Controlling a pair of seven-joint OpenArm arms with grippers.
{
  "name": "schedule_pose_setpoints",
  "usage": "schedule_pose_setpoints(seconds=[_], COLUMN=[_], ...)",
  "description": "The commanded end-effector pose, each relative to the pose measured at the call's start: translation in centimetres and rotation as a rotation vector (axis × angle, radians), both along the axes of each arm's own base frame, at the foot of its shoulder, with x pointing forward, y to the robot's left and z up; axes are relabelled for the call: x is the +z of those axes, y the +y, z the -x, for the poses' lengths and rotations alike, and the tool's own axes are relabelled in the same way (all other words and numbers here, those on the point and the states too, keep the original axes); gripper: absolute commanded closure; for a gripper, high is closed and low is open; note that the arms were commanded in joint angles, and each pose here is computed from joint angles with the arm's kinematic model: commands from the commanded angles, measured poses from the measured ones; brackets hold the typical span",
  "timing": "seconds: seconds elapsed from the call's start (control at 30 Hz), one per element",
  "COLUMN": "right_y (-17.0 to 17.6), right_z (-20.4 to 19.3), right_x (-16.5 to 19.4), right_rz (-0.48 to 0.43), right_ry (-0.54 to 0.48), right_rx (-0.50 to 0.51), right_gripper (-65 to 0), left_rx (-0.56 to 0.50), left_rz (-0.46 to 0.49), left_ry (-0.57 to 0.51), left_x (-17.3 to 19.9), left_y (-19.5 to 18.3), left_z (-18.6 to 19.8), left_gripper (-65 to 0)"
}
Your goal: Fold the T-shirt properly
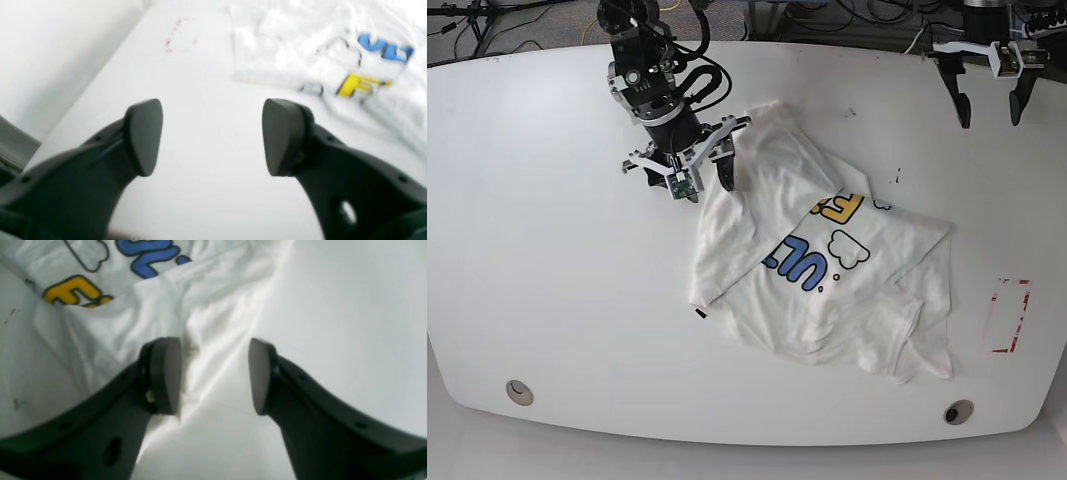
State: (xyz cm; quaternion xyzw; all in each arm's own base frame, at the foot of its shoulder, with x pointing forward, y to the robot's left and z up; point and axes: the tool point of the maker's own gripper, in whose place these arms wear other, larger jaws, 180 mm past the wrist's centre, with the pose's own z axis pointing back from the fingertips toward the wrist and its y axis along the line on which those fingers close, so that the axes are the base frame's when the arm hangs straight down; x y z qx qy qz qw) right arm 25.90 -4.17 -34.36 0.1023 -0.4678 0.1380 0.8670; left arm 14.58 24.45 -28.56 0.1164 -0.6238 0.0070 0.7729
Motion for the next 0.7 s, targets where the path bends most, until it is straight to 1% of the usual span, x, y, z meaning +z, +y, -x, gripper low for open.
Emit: schedule_pose_setpoints(seconds=[0.0,0.03,0.23,0.43,0.67], right_y=[0.4,0.4,0.4,0.8,0.6], right_z=[-0.9,-1.0,-2.6,-3.5,-5.1], right_x=[1.5,1.6,2.5,3.0,3.0], right_rz=[-0.023,-0.024,-0.030,-0.033,-0.009], right_ry=[-0.053,-0.053,-0.079,-0.093,-0.084], right_rx=[-0.001,0.000,-0.020,-0.016,-0.024], right_gripper=[-31.3,-31.3,-31.2,-31.6,-31.5], left_rx=[-0.008,-0.006,-0.007,-0.010,-0.031], left_rz=[-0.006,-0.006,-0.004,-0.005,-0.005], left_ry=[-0.022,-0.019,-0.059,-0.075,-0.064], left_x=[0.8,0.7,1.4,1.7,1.6], left_y=[-0.2,-0.2,-0.2,-0.2,-0.1], left_z=[-0.2,-0.2,-1.7,-2.8,-4.5], left_gripper=[-36.3,-34.7,-32.4,-33.0,-35.9])
